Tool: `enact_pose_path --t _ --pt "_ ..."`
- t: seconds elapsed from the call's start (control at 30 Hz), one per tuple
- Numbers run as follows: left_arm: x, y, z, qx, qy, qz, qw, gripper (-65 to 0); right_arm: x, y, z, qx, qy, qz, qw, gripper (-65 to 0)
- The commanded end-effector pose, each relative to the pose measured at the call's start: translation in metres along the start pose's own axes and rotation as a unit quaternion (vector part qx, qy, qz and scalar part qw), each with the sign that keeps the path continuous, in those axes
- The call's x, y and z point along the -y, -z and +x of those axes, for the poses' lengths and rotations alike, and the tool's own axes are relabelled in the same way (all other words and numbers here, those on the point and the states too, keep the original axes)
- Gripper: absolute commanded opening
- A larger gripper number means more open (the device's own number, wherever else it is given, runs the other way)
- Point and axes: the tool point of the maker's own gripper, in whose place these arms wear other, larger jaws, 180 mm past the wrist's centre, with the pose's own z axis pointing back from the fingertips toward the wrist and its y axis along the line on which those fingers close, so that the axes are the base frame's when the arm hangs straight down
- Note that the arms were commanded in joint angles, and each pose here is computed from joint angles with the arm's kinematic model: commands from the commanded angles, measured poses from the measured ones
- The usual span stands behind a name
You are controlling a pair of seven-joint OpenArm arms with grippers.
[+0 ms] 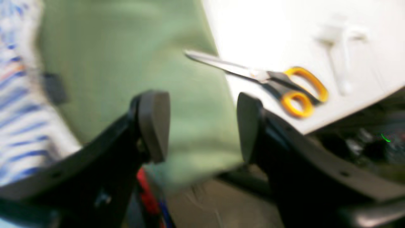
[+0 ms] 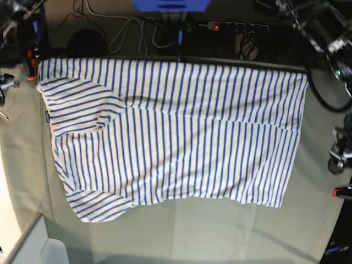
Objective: Layout the t-shirt on the table in an organized manner, then fold the t-shirt properly
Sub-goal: 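Open both grippers and raise them away from the shirt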
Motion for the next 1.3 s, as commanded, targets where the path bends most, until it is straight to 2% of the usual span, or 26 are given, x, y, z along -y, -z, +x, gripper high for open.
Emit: enact_pose_path --t 0.0,0.13,0.23,0.67,0.87,0.93,1.27 --pt "0.011 0.0 0.014 0.012 0.006 -0.015 1.0 -23.1 -0.052 0.007 0.094 0.152 -0.02 0.104 0.9828 -30.6" --pt "0.021 0.001 0.021 0.024 0.013 -0.021 0.999 -23.1 -0.075 0.032 0.131 0.158 -0.031 0.113 0.9804 -30.6" --pt "0.019 0.002 0.021 0.022 0.018 -0.015 0.999 -23.1 -0.088 0.037 0.153 0.172 -0.027 0.117 0.9777 -30.6" --pt "0.015 0.004 0.018 0.016 0.008 -0.014 1.0 -23.1 -0.085 0.039 0.152 0.168 -0.032 0.111 0.9789 -30.6" --pt "0.014 0.004 0.014 0.012 0.009 -0.013 1.0 -23.1 -0.069 0.036 0.129 0.148 -0.043 0.098 0.9832 -30.7" --pt "0.012 0.003 0.013 0.011 0.01 -0.01 1.0 -23.1 -0.054 0.028 0.121 0.147 -0.037 0.078 0.9853 -30.6" --pt "0.005 0.0 0.006 0.003 0.012 -0.003 1.0 -23.1 -0.025 0.014 0.073 0.111 -0.013 0.04 0.9929 -30.6"
